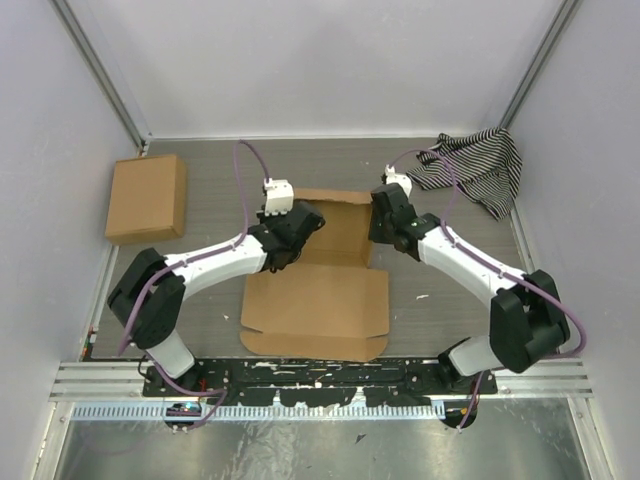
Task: Fold the paper box
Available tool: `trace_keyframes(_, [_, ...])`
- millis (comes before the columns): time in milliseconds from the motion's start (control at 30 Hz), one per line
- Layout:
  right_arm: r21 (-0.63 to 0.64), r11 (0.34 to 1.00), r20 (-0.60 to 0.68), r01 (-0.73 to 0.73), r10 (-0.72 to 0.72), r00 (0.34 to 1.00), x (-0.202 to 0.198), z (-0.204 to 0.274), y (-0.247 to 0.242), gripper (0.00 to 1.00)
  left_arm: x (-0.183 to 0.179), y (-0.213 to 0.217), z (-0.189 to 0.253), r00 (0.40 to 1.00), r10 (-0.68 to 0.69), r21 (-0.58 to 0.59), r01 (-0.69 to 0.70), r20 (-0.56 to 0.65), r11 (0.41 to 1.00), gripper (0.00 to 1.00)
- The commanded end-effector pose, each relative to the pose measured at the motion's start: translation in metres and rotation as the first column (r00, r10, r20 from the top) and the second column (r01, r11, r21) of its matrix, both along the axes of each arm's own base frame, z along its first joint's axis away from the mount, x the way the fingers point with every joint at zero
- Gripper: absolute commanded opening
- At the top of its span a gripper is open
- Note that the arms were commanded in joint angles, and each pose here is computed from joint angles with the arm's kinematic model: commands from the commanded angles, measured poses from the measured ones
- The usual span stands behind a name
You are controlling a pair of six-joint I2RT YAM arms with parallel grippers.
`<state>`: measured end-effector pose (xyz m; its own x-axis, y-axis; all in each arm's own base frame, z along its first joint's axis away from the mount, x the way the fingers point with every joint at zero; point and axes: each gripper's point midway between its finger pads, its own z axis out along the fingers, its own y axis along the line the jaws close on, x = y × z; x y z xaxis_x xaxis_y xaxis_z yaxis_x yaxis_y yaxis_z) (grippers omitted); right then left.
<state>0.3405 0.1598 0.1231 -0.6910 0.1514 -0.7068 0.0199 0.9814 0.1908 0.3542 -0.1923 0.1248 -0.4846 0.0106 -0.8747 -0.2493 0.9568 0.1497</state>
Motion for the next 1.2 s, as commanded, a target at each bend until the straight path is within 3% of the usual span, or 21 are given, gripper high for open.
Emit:
trace_keyframes(0, [0.013,0.993,0.016,0.113,-0.113,0.993,0.02,0.023,-0.006,0.01,-0.01,0.019,0.001,1.0,0.005,0.015,-0.005,0.015,1.0,0.16])
trace_keyframes(200, [0.002,0.995,-0.083,0.1,-0.099,0.992,0.028,0.016,0.008,0.02,-0.017,0.002,-0.002,0.991,-0.083,-0.047,0.078,-0.109,0.996,0.27])
trace_keyframes(333, [0.006,0.997,-0.121,0.078,-0.076,0.99,0.035,0.013,0.018,0.15,-0.014,0.001,-0.01,0.978,-0.1,-0.114,0.08,-0.184,0.99,0.39])
trace_keyframes(500, [-0.003,0.997,-0.132,0.071,-0.071,0.989,0.05,0.01,0.021,0.33,-0.006,0.006,-0.006,0.97,-0.102,-0.151,0.07,-0.222,0.986,0.42])
trace_keyframes(600, [0.033,0.999,-0.15,0.042,-0.036,0.988,0.057,0.009,0.027,0.35,-0.001,0.013,0.005,0.975,-0.098,-0.15,0.068,-0.201,0.986,0.42])
trace_keyframes(767, [0.039,0.999,-0.177,0.027,-0.02,0.984,0.065,0.0,0.03,0.35,0.032,0.02,0.013,0.983,-0.122,-0.176,0.097,-0.14,0.98,0.44])
trace_keyframes(967, [0.016,0.999,-0.228,0.047,-0.042,0.973,0.077,-0.022,0.024,0.45,0.079,0.02,0.005,0.965,-0.139,-0.176,0.101,-0.221,0.979,0.46])
trace_keyframes(1167, [0.026,0.997,-0.252,0.077,-0.068,0.965,0.094,-0.033,0.017,0.49,0.109,0.004,0.009,0.957,-0.178,-0.193,0.135,-0.228,0.972,0.46])
